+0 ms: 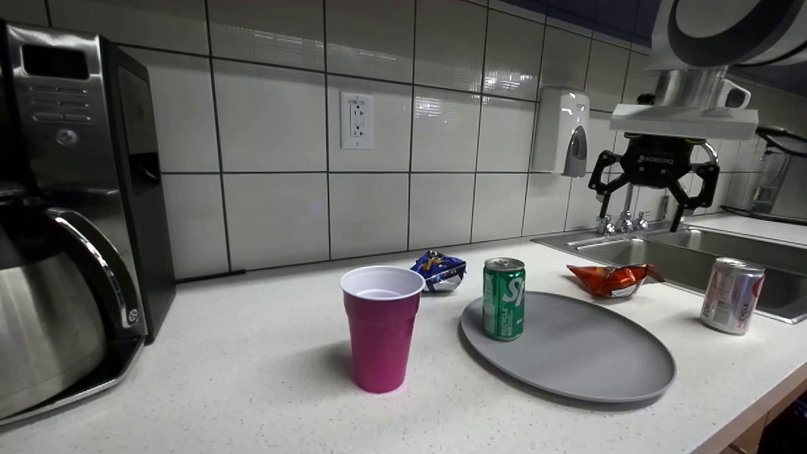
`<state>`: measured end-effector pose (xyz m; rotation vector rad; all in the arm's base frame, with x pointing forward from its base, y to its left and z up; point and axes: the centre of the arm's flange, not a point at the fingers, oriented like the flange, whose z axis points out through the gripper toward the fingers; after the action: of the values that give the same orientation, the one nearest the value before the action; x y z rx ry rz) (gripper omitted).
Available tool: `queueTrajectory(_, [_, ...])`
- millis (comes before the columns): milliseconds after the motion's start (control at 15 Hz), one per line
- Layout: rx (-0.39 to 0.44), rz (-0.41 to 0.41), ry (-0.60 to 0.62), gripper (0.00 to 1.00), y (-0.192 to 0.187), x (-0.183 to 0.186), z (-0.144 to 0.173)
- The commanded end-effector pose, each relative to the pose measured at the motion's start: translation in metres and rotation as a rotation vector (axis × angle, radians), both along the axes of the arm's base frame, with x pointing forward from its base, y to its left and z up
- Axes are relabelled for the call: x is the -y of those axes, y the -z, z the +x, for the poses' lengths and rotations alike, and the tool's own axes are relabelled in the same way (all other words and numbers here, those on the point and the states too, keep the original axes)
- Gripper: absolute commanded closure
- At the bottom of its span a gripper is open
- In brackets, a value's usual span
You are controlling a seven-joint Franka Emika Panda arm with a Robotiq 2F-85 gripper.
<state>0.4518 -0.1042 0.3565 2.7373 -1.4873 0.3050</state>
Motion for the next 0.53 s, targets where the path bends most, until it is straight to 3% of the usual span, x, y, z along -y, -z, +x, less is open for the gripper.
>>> queueTrajectory(0, [-0.037, 0.033, -0.117, 0.0, -0.011, 0.02, -0.014])
queueTrajectory(467, [-0.085, 0.02, -0.228, 0.0, -0.019, 0.04, -0.034])
